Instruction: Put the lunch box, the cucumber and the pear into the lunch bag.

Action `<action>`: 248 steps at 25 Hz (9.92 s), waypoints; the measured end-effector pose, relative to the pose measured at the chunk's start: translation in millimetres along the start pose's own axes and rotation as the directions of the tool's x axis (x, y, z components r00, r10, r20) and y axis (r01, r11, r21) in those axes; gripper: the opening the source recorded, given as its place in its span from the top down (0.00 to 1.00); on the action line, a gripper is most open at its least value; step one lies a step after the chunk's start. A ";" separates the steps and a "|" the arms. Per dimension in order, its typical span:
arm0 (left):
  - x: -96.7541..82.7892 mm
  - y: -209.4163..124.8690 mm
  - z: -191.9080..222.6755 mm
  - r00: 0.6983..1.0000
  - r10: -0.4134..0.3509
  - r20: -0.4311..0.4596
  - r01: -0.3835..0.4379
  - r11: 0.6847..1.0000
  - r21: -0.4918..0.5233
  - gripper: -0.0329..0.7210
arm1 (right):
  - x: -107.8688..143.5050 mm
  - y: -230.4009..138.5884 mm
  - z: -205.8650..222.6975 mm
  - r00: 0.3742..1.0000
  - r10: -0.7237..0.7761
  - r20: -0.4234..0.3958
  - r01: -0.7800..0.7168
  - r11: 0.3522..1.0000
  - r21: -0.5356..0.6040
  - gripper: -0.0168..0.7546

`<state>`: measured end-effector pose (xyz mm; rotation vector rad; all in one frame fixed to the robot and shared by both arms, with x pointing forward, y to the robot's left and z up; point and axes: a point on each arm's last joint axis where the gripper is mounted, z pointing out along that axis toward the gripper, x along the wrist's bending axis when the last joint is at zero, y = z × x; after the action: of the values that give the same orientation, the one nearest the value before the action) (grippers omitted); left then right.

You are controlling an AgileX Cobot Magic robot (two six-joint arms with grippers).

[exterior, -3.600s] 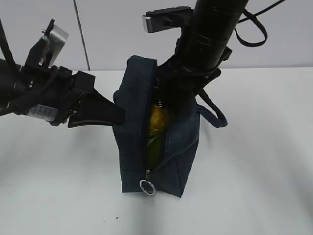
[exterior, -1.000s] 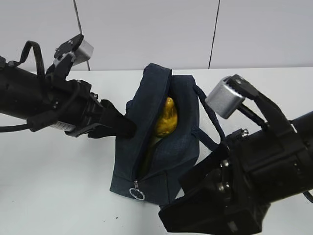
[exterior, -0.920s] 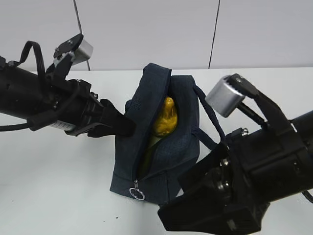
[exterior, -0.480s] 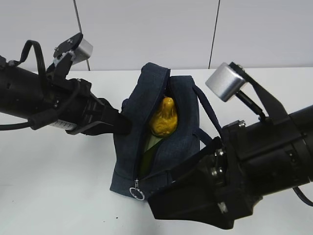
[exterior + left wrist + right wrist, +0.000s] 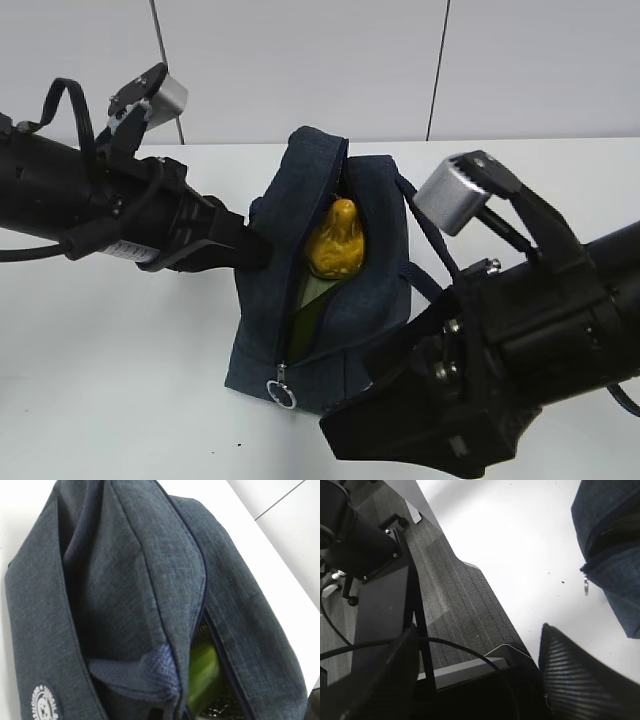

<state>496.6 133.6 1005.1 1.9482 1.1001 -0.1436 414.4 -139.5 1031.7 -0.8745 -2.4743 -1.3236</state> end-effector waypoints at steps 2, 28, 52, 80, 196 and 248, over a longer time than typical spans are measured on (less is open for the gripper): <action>-0.4 0.6 0.0 1.000 -0.011 0.004 0.011 1.000 -0.007 0.98 | -3.7 -1.5 3.0 1.000 0.002 0.010 -0.002 1.000 0.016 0.23; -2.0 7.1 0.0 0.993 -0.111 0.030 0.113 0.991 -0.076 0.98 | -39.9 -29.2 46.8 0.977 -0.211 0.041 0.215 0.966 -0.146 0.51; -7.2 10.3 1.6 0.972 -0.202 0.117 0.213 0.972 -0.095 0.98 | -70.2 -44.7 75.0 0.931 -0.353 0.087 0.357 0.934 -0.031 0.52; -9.8 10.8 1.3 0.965 -0.215 0.147 0.230 0.969 -0.093 0.98 | -87.8 -40.5 94.5 0.952 -0.300 0.065 0.302 0.953 -0.017 0.57; -7.6 -8.3 1.6 0.995 0.008 0.103 -0.017 0.996 0.086 0.57 | -44.5 24.1 20.2 0.925 -0.249 0.288 0.314 0.926 -0.210 0.97; -7.2 -17.5 10.5 0.998 0.038 0.059 -0.048 0.983 0.177 0.97 | -65.9 80.1 -8.6 0.799 -0.225 0.558 0.415 0.877 -0.241 0.97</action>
<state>482.4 125.4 991.0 2.1119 1.0380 -0.2799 513.5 -139.3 1063.3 -1.0222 -2.9523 -1.9167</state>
